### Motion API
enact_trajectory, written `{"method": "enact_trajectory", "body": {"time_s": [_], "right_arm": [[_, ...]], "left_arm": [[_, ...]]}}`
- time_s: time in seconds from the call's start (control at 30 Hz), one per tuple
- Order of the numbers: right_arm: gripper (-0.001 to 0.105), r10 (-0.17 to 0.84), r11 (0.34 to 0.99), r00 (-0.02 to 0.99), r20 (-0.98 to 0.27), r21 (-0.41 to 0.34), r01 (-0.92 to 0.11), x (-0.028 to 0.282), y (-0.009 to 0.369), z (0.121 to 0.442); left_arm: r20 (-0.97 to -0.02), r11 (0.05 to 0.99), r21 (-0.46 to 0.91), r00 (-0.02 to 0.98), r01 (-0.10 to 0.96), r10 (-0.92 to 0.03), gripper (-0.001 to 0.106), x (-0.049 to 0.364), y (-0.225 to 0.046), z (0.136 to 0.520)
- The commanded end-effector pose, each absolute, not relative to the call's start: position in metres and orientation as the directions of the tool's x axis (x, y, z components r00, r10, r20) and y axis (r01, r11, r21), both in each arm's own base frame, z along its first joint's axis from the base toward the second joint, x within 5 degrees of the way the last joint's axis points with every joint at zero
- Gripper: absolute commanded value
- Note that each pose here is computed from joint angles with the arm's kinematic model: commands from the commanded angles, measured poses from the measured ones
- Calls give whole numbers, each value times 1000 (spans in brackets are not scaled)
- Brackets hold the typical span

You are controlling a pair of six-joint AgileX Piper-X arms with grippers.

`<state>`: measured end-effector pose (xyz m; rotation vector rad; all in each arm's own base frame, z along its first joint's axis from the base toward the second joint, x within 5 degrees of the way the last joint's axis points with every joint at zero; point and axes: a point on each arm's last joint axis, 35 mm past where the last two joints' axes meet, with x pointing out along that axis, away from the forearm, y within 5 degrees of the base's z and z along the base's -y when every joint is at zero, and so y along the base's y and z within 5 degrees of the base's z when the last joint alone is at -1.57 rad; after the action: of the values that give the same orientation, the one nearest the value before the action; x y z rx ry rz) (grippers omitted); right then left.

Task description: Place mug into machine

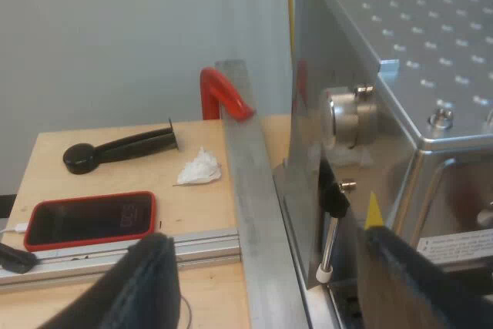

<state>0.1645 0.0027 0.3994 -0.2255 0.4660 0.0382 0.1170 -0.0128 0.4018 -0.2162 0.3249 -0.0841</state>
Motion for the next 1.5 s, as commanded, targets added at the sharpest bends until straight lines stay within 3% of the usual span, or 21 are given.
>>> {"method": "enact_trajectory", "body": {"time_s": [0.03,0.17,0.3,0.37,0.43,0.47,0.63,0.8,0.97,1.27,1.37,1.5], "right_arm": [[78,-16,976,906,-423,-204,-78,151,-6,405],[78,-26,977,919,-394,-203,-60,128,-9,396],[78,-27,977,931,-365,-207,-53,108,-7,387],[78,-25,976,949,-314,-214,-45,83,-5,379],[78,-26,976,953,-302,-216,-42,77,-4,378],[78,-26,973,964,-264,-226,-35,58,-3,373],[78,-27,969,975,-221,-246,-29,18,0,366],[78,-28,968,978,-205,-248,-25,-8,2,357],[78,-26,970,962,-272,-241,-42,-13,3,351],[78,-3,971,944,-331,-227,-77,-10,3,340],[78,0,971,941,-339,-225,-81,-8,3,338],[78,2,971,938,-346,-223,-84,-2,3,332]], "left_arm": [[-307,975,-221,947,29,-98,54,114,-12,404],[-354,975,-224,932,-7,-75,54,110,-11,399],[-348,971,-239,936,-35,-52,54,105,-9,400],[-333,968,-245,942,-44,-42,54,95,-8,401],[-276,967,-253,960,-31,-41,54,65,-5,405],[-257,966,-255,966,-26,-42,54,58,-4,406],[-164,968,-251,986,-13,-30,54,21,0,408],[-118,976,-217,993,4,-30,54,-11,4,401],[-126,977,-212,992,3,-30,54,-40,7,387],[-371,982,-181,928,-47,-24,54,-53,8,363],[-375,983,-179,927,-47,-23,54,-52,8,362],[-301,982,-186,953,-32,-26,54,-40,7,365]]}}
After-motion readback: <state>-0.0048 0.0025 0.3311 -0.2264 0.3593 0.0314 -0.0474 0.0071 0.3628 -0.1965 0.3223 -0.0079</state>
